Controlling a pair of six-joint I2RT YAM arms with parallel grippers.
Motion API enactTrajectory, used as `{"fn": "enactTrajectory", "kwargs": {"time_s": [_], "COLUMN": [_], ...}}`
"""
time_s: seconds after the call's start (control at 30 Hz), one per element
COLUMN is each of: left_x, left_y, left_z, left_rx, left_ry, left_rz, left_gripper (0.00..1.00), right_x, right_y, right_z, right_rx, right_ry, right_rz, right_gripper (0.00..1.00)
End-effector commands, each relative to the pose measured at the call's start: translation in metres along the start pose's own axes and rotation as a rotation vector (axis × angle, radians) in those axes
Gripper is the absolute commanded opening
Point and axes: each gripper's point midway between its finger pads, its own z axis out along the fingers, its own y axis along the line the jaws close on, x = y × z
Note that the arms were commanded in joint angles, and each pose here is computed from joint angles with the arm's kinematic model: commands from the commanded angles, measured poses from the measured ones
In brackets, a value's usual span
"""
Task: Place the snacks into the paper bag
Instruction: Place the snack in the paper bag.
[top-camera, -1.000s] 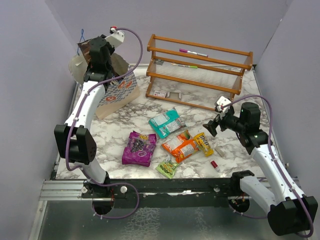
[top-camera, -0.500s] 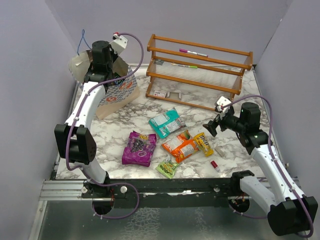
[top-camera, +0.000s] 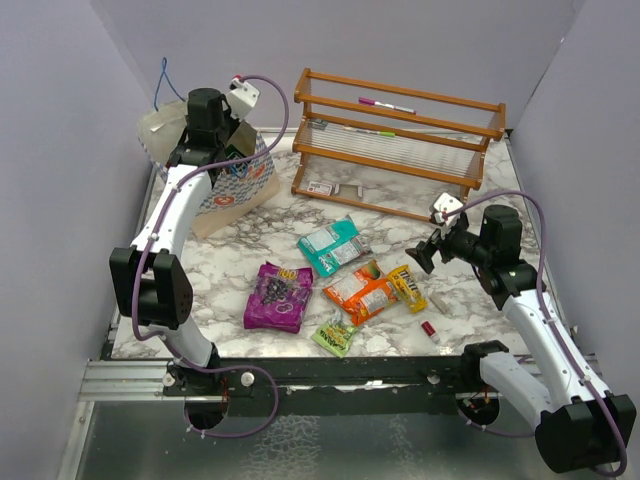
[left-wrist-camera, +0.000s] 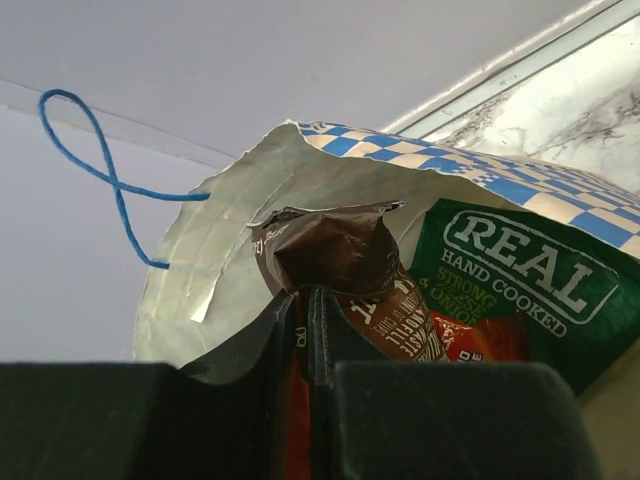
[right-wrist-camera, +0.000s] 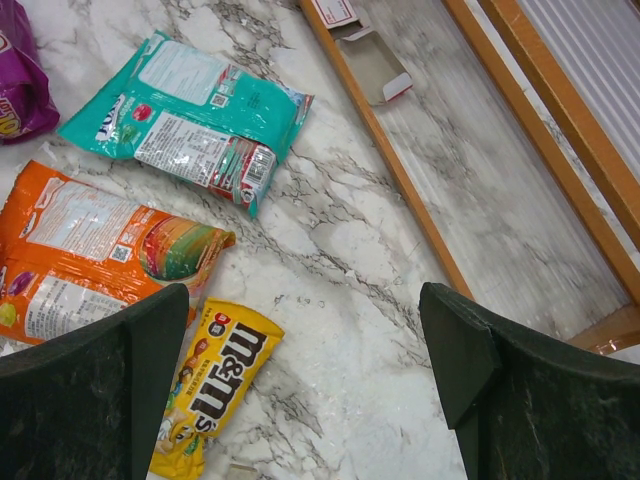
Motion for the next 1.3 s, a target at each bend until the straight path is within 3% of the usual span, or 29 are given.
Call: {"fn": "enactTrajectory", "kwargs": {"time_s": [0.0, 0.27, 0.9, 1.1, 1.27], "left_x": [-0.009, -0.007, -0.079, -0.099, -0.105], "left_y": [-0.001, 0.003, 0.04, 0.021, -0.022], "left_z": [-0.007, -0.013, -0.091, -0.128, -0.153], "left_rx": [0.023, 0.014, 0.013, 0.13, 0.292], "left_ry": [-0.033, -0.017, -0.253, -0.345, -0.367], "left_rz": [-0.017, -0.008, -0.115, -0.191, -0.208], "left_gripper": [0.03, 0.13, 0.71, 0.78, 0.8], "right_x": [0.0, 0.0, -0.001, -0.003, -0.004], "right_y": [0.004, 0.004, 0.004, 0.003, 0.003], "right_z": [-0.002, -0.002, -0.004, -0.004, -0.005], "right_rx": [-0.016, -0.015, -0.011, -0.008, -0.005], "right_ry": [-0.005, -0.005, -0.01, -0.016, -0.017], "right_rz": [-0.003, -0.005, -0.011, -0.018, -0.013], "right_gripper": [0.99, 0.99, 0.99, 0.99, 0.99]}}
